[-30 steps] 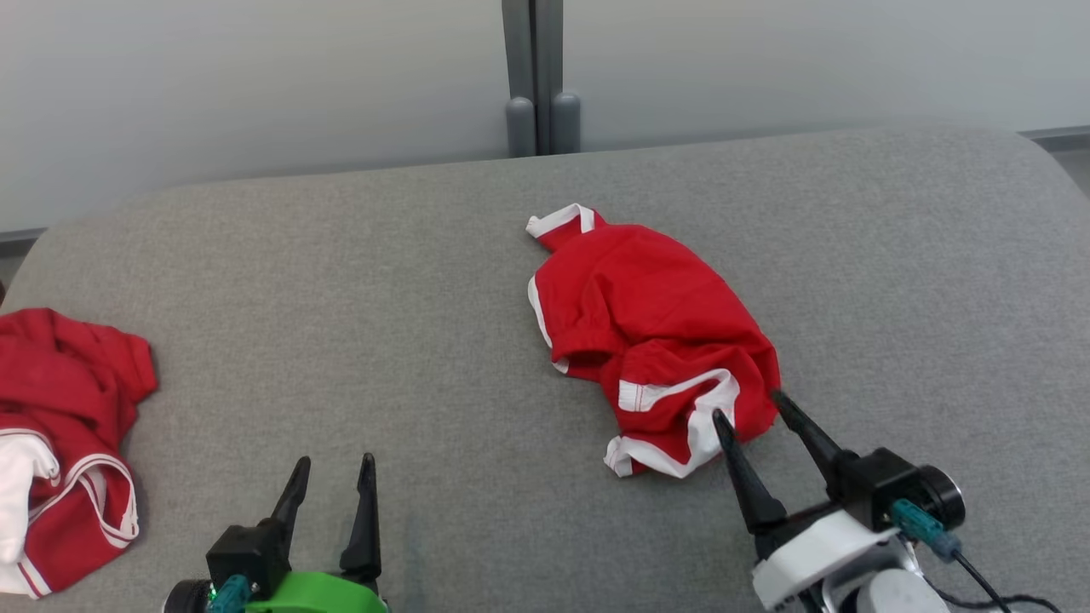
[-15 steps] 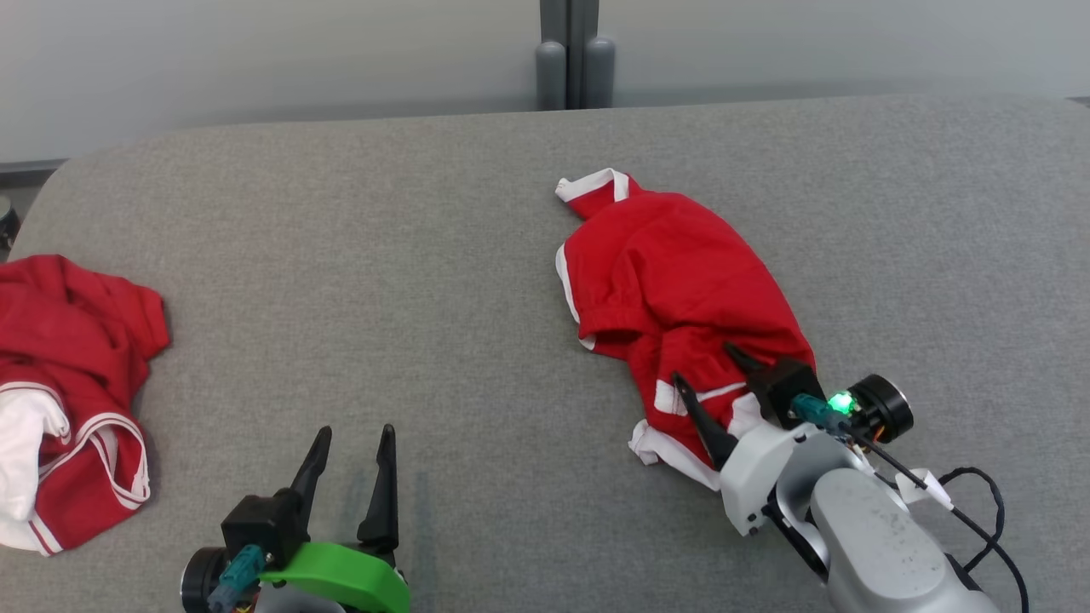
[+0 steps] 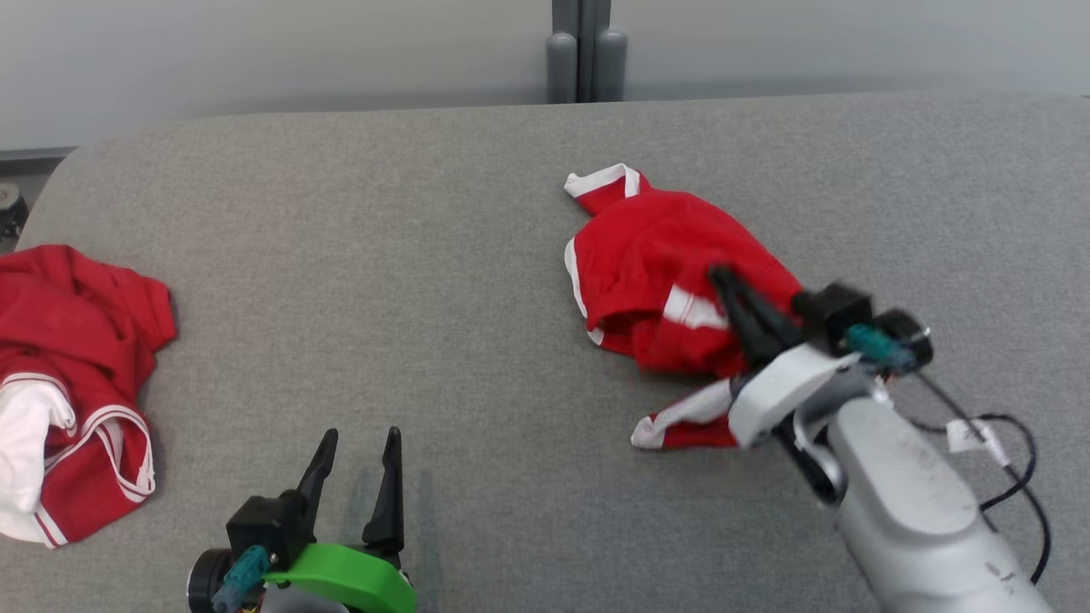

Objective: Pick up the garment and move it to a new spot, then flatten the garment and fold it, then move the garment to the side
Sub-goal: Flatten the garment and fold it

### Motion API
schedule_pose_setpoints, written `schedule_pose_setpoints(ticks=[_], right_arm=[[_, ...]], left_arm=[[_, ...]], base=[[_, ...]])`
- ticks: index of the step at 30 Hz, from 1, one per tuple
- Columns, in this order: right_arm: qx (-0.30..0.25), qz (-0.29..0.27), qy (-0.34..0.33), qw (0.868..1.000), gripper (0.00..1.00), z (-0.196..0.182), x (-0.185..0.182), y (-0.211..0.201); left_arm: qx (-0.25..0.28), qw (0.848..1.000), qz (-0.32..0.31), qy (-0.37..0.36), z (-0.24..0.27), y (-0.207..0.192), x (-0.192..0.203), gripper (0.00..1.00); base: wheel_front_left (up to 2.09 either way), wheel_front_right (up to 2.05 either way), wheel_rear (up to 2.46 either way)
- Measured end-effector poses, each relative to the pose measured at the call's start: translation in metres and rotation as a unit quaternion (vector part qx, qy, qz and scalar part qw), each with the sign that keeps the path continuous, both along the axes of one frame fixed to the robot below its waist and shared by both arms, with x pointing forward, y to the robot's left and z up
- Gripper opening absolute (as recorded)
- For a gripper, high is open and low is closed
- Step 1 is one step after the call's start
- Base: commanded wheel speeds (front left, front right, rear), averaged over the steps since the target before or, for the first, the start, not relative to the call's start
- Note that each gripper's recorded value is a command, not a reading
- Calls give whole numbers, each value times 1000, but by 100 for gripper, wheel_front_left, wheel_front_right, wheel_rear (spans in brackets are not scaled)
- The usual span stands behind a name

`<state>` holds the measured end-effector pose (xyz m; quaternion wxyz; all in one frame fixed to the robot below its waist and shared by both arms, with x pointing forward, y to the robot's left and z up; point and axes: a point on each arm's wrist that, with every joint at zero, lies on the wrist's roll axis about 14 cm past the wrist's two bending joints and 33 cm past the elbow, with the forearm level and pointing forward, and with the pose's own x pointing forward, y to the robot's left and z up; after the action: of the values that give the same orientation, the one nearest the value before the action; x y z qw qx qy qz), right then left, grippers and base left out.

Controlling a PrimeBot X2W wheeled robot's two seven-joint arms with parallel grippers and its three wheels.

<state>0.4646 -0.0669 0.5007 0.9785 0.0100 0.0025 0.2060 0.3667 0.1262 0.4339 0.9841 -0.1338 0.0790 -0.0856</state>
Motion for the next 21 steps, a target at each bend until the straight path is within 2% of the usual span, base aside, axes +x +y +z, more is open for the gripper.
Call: schedule_pose_setpoints(ticks=[2, 6, 9, 12, 15, 18, 21], right_arm=[[46, -33, -65, 996, 0, 52, 15, -21], [52, -91, -187, 977, 0, 137, 26, -79], [40, -101, -257, 960, 0, 189, 29, -97], [27, -82, -305, 948, 0, 226, 31, -88], [13, -23, -313, 949, 0, 232, 34, -44], [4, 67, -271, 960, 0, 198, 30, 26], [2, 162, -212, 964, 0, 152, 11, 97]], left_arm=[[-1, 1000, -3, -3, 2, -2, 0, 100], [-2, 1000, -8, -7, 5, -5, -1, 100], [-2, 1000, -9, -6, 4, -6, -2, 100], [-1, 1000, -9, -2, 2, -6, -4, 100], [-1, 1000, -11, 3, -1, -7, -8, 100], [-3, 1000, -9, 8, -3, -6, -11, 100], [-3, 1000, -8, 11, -5, -6, -13, 100]], base=[[0, 0, 0], [0, 0, 0], [0, 0, 0], [0, 0, 0], [0, 0, 0], [0, 0, 0], [0, 0, 0]])
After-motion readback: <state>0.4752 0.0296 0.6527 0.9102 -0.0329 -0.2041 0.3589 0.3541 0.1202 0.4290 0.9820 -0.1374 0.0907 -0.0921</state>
